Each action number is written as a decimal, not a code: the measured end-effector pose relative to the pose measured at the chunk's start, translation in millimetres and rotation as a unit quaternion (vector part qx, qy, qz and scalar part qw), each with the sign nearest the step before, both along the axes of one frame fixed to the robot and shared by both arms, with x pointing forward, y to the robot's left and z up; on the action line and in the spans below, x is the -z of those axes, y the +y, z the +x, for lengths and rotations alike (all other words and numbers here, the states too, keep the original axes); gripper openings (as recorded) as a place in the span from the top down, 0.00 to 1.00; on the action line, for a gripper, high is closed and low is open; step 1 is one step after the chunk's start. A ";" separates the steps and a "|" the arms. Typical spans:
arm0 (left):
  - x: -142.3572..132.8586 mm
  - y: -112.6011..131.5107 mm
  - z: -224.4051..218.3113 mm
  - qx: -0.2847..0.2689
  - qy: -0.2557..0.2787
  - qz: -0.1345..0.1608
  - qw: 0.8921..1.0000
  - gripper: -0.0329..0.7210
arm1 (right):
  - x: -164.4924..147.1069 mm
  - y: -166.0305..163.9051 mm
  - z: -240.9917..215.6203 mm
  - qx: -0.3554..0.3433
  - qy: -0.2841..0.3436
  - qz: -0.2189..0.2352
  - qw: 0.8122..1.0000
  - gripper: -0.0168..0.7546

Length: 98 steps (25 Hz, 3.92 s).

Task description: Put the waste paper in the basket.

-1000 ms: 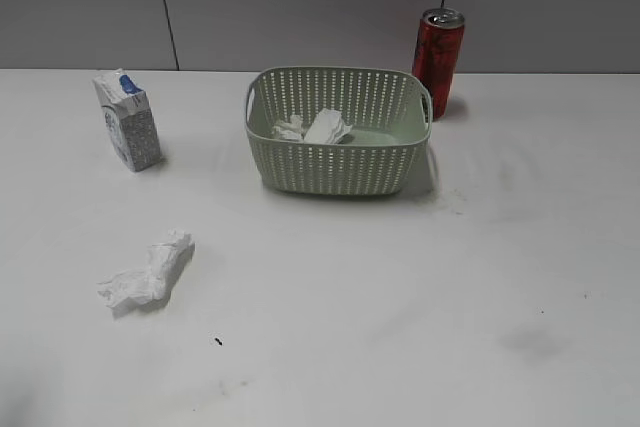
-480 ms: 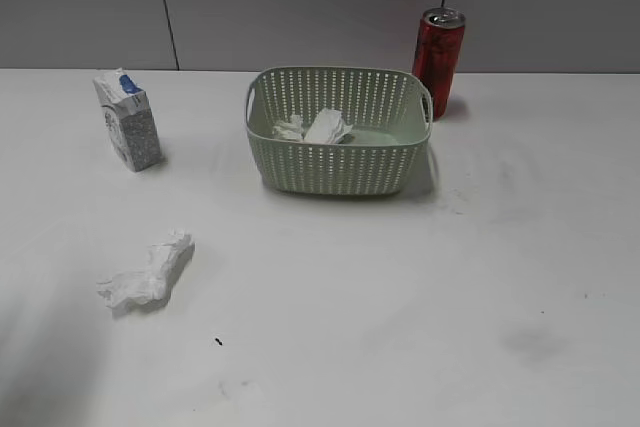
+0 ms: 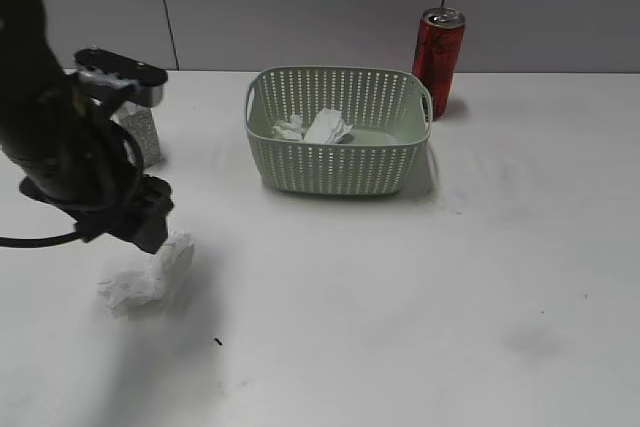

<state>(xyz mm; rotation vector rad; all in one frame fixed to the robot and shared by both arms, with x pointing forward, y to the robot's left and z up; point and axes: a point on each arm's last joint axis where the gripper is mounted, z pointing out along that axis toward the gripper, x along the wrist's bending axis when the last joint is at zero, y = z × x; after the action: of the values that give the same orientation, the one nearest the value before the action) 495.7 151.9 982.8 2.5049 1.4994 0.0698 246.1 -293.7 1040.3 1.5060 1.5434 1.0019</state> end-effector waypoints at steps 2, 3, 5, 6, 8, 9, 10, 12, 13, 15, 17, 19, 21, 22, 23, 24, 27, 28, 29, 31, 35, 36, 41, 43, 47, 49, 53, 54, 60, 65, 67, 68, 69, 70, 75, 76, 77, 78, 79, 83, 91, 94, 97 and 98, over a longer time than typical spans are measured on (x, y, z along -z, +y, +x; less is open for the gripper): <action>13.4 -15.2 8.3 -0.010 0.014 0.003 1.000 0.17 | 0.0 0.0 0.0 0.000 0.000 0.000 1.000 0.24; 23.0 -21.2 11.3 -0.015 0.026 0.007 1.000 0.17 | 0.0 0.0 0.0 0.000 0.000 0.000 1.000 0.24; 40.2 -29.6 16.4 -0.023 0.047 0.017 0.998 0.17 | 0.0 0.0 0.0 0.000 0.000 0.000 1.000 0.24; 49.9 -31.2 18.4 -0.028 0.058 0.023 0.998 0.17 | 0.0 0.0 0.0 0.000 0.000 0.000 1.000 0.24; 64.7 -32.9 20.3 -0.038 0.075 0.032 0.996 0.17 | 0.0 0.1 0.0 0.000 0.000 0.001 1.000 0.24; 70.9 -33.2 20.8 -0.039 0.082 0.037 0.995 0.17 | 0.0 0.1 0.0 0.000 0.000 0.001 1.000 0.24; 75.8 -33.4 21.3 -0.042 0.087 0.040 0.995 0.17 | 0.0 0.1 0.0 0.000 0.000 0.001 1.000 0.24; 83.0 -33.7 21.7 -0.044 0.095 0.045 0.993 0.18 | 0.0 0.1 0.0 0.000 0.000 0.001 1.000 0.24; 86.3 -33.9 22.0 -0.044 0.097 0.047 0.993 0.18 | 0.0 0.1 0.0 0.000 0.000 0.001 1.000 0.24; 91.2 -34.5 23.1 -0.046 0.098 0.048 0.993 0.18 | 0.0 0.1 0.0 0.000 0.000 0.000 1.000 0.24; 93.0 -35.0 23.9 -0.046 0.098 0.048 0.993 0.18 | 0.0 0.1 0.0 0.000 0.000 0.000 1.000 0.24; 93.5 -35.8 25.1 -0.047 0.098 0.047 0.993 0.20 | 0.0 0.1 0.0 0.000 0.000 0.000 1.000 0.24; 94.3 -36.1 25.4 -0.047 0.099 0.047 0.993 0.25 | -0.1 0.1 0.0 0.000 0.000 0.000 1.000 0.24; 94.3 -36.3 25.7 -0.047 0.098 0.047 0.993 0.28 | -0.1 0.1 0.0 0.000 0.000 0.000 1.000 0.24; 94.4 -36.5 26.1 -0.047 0.098 0.047 0.993 0.34 | -0.1 0.1 0.0 0.000 0.000 0.000 1.000 0.24; 94.3 -36.6 26.4 -0.047 0.097 0.047 0.993 0.40 | -0.1 0.1 0.0 0.000 0.000 0.000 1.000 0.24; 94.1 -36.5 27.1 -0.045 0.094 0.048 0.993 0.64 | -0.1 0.1 0.0 0.000 0.000 0.001 1.000 0.24; 94.1 -36.3 27.3 -0.044 0.092 0.049 0.994 0.73 | -0.1 0.1 0.0 0.000 0.000 0.001 1.000 0.24; 94.1 -36.1 27.5 -0.042 0.091 0.050 0.994 0.79 | -0.1 0.1 0.0 0.000 0.000 0.001 1.000 0.24; 94.1 -35.2 27.9 -0.037 0.088 0.055 0.994 0.92 | -0.1 0.1 0.0 0.000 0.000 0.001 1.000 0.24; 87.1 -32.1 28.3 -0.020 0.080 0.073 0.994 0.97 | -0.1 0.1 0.0 0.000 0.000 0.001 1.000 0.24; 80.0 -31.5 29.7 -0.015 0.074 0.079 0.994 0.97 | -0.1 0.1 0.0 0.000 0.000 0.001 1.000 0.24; 14.8 -37.3 54.1 0.019 -0.020 0.080 0.996 0.97 | -0.1 0.1 0.0 0.000 0.000 0.001 1.000 0.24; -11.8 -43.0 67.8 0.044 -0.071 0.074 0.994 0.97 | -0.1 0.1 0.0 0.000 0.000 0.001 1.000 0.24; -56.2 -59.2 95.9 0.085 -0.176 0.044 0.980 0.97 | -0.1 0.1 0.0 0.000 0.000 0.001 1.000 0.24; -65.8 -69.1 111.0 0.094 -0.219 0.027 0.971 0.97 | -0.1 0.1 0.0 0.000 0.000 0.001 1.000 0.24; -54.1 -97.2 136.9 0.112 -0.274 -0.001 0.955 0.97 | -0.1 0.5 0.0 -0.001 0.000 0.003 1.000 0.24; -47.0 -106.3 139.7 0.120 -0.283 -0.007 0.952 0.97 | -0.1 0.5 0.0 -0.002 0.000 0.004 1.000 0.24; -6.4 -147.6 140.0 0.161 -0.305 -0.037 0.938 0.96 | -0.1 0.6 0.0 -0.002 0.000 0.004 1.000 0.24; 22.1 -159.6 138.4 0.170 -0.285 -0.036 0.943 0.63 | -0.1 0.6 0.0 -0.002 0.000 0.004 1.000 0.24; 24.2 -161.7 137.5 0.168 -0.282 -0.041 0.944 0.35 | -0.1 0.6 0.0 -0.002 0.000 0.004 1.000 0.24; 24.1 -162.7 136.8 0.168 -0.282 -0.044 0.944 0.23 | -0.1 0.6 0.0 -0.002 0.000 0.004 1.000 0.24; 23.7 -163.4 136.6 0.168 -0.283 -0.046 0.943 0.17 | -0.1 0.6 0.0 -0.002 0.000 0.004 1.000 0.24; 23.8 -163.8 136.2 0.168 -0.282 -0.046 0.944 0.14 | -0.1 0.6 0.0 -0.002 0.000 0.004 1.000 0.24; 22.5 -157.3 130.2 0.166 -0.243 -0.020 0.956 0.10 | -0.1 0.7 0.0 -0.002 0.000 0.004 1.000 0.24; 18.9 -155.2 128.1 0.165 -0.235 -0.015 0.958 0.10 | -0.1 0.8 0.0 -0.002 0.000 0.005 1.000 0.24; 13.4 -152.4 125.4 0.164 -0.226 -0.008 0.960 0.10 | -0.1 0.9 0.0 -0.003 0.000 0.006 1.000 0.24; 6.1 -148.5 122.8 0.162 -0.218 -0.002 0.963 0.10 | -0.1 1.0 0.0 -0.003 -0.001 0.007 1.000 0.24; -2.0 -142.7 120.9 0.157 -0.208 0.005 0.965 0.10 | -0.1 1.0 0.0 -0.003 -0.001 0.007 1.000 0.24; -33.8 -106.4 119.4 0.120 -0.170 0.032 0.978 0.13 | -0.2 1.1 0.0 -0.003 -0.001 0.007 1.000 0.24; -68.7 6.0 130.3 -0.032 -0.038 0.029 0.998 0.16 | -0.2 1.2 0.0 -0.004 -0.001 0.007 1.000 0.24; -81.8 50.6 136.9 -0.089 -0.042 0.022 0.995 0.17 | -0.2 1.2 0.0 -0.004 -0.001 0.007 1.000 0.24; -101.6 82.9 133.1 -0.128 -0.062 0.017 0.990 0.17 | -0.2 1.2 0.0 -0.004 -0.001 0.007 1.000 0.24; -105.8 91.1 129.8 -0.137 -0.066 0.016 0.988 0.17 | -0.2 1.2 0.0 -0.004 -0.001 0.007 1.000 0.24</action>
<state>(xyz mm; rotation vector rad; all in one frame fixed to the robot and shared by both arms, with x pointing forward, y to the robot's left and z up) 625.5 243.0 1088.7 2.2506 1.7877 0.3001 246.1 -292.5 1040.4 1.5106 1.5451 1.0202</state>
